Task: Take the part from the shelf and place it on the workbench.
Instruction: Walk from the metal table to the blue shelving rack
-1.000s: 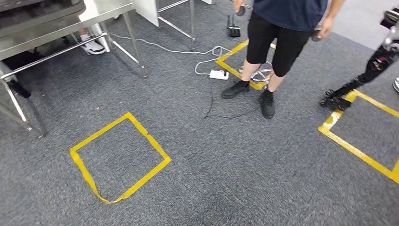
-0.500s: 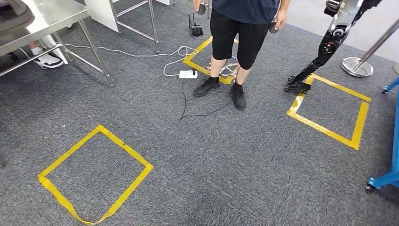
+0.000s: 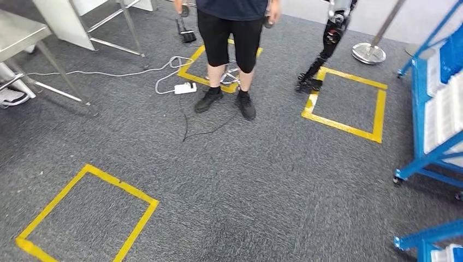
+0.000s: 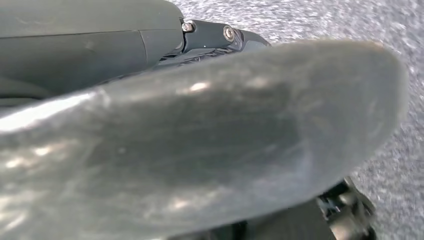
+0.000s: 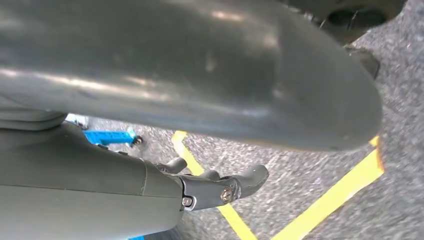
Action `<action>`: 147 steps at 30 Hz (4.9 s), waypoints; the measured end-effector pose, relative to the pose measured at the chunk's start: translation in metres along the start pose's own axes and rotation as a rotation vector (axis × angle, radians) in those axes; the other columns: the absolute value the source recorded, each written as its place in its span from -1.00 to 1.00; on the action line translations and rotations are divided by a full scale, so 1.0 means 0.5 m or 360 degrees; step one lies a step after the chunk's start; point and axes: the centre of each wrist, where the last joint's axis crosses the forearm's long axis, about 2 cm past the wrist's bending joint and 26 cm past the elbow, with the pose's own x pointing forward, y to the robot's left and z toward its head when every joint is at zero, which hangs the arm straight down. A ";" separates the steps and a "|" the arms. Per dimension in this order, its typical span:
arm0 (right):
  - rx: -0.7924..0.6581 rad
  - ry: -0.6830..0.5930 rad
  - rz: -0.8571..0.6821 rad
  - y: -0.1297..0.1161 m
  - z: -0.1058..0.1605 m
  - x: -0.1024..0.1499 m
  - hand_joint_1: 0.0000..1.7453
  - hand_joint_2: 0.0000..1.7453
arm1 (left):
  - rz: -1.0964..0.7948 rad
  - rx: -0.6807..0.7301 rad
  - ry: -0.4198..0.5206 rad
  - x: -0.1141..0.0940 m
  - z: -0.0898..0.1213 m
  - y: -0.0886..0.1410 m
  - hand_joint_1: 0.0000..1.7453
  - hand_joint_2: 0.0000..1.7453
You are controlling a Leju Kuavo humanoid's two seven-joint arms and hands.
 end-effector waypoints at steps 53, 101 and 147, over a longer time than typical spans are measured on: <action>0.0011 0.0019 0.0039 0.003 0.001 -0.006 -1.00 -1.00 | 0.0005 0.0008 -0.0019 0.000 -0.001 0.002 -1.00 -1.00; 0.0028 0.0052 0.0043 0.002 0.000 -0.004 -1.00 -1.00 | -0.0009 -0.0005 -0.0019 0.000 0.002 -0.005 -1.00 -1.00; 0.0047 0.0050 0.0061 0.001 0.000 -0.005 -1.00 -1.00 | -0.0011 0.0000 -0.0002 0.000 0.002 -0.007 -1.00 -1.00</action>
